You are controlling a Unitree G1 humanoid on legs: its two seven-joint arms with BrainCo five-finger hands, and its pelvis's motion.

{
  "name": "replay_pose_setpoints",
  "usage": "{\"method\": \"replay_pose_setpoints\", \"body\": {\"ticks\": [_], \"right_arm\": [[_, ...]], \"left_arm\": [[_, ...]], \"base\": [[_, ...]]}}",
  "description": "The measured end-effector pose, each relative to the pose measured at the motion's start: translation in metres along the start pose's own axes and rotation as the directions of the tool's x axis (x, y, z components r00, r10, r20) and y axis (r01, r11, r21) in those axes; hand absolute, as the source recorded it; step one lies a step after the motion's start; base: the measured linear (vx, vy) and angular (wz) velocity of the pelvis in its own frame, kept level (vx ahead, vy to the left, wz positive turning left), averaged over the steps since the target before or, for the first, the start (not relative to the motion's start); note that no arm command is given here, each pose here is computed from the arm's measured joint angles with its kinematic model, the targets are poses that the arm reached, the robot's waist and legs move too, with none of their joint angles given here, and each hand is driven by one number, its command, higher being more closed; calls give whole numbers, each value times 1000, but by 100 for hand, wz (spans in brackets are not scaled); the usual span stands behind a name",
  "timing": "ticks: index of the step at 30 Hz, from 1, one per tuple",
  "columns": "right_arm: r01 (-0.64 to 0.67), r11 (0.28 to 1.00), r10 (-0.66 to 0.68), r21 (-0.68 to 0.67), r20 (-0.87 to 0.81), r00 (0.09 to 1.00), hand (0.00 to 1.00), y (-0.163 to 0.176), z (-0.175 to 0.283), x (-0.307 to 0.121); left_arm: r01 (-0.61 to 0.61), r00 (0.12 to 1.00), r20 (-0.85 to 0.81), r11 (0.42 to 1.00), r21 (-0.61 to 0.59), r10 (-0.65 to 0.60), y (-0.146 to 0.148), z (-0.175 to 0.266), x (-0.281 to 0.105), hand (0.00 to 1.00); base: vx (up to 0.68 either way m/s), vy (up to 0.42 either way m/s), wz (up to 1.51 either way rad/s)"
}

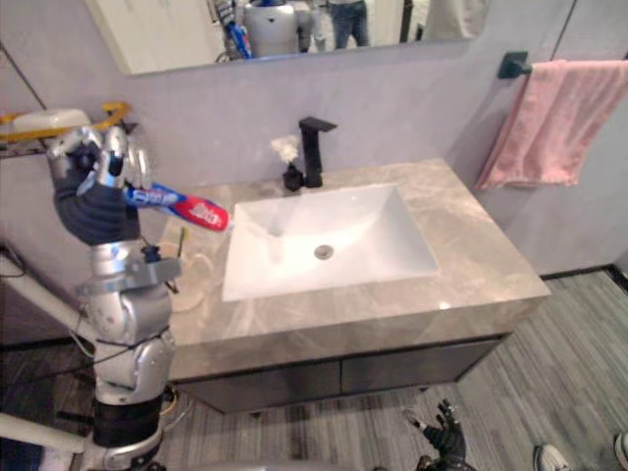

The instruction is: Organize washtable

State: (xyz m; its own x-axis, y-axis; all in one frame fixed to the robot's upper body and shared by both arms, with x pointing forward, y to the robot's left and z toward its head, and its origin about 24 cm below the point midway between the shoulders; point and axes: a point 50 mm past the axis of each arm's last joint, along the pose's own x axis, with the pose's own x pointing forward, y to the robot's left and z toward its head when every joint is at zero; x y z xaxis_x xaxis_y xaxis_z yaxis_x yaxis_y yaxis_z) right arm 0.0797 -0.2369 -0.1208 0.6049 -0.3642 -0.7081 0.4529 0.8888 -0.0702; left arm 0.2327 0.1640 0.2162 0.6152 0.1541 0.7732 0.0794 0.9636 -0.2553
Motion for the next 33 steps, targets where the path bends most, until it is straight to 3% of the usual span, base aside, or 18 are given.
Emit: {"method": "replay_pose_setpoints", "body": {"ticks": [8, 20, 33], "right_arm": [[-28, 997, 23, -68, -80, 997, 0, 1, -16, 0], [-76, 992, 66, -104, -100, 993, 0, 7, -18, 3], [-100, 981, 79, -168, -133, 988, 0, 6, -23, 3]], "left_arm": [[-77, 997, 29, 985, 152, 73, 23, 2, 9, 100], [-153, 987, 75, 969, 194, 141, 38, 9, 14, 100], [-177, 980, -49, 955, 237, 193, 51, -17, 8, 100]], "base": [[1, -15, 13], [-8, -6, 2], [-3, -2, 1]]}}
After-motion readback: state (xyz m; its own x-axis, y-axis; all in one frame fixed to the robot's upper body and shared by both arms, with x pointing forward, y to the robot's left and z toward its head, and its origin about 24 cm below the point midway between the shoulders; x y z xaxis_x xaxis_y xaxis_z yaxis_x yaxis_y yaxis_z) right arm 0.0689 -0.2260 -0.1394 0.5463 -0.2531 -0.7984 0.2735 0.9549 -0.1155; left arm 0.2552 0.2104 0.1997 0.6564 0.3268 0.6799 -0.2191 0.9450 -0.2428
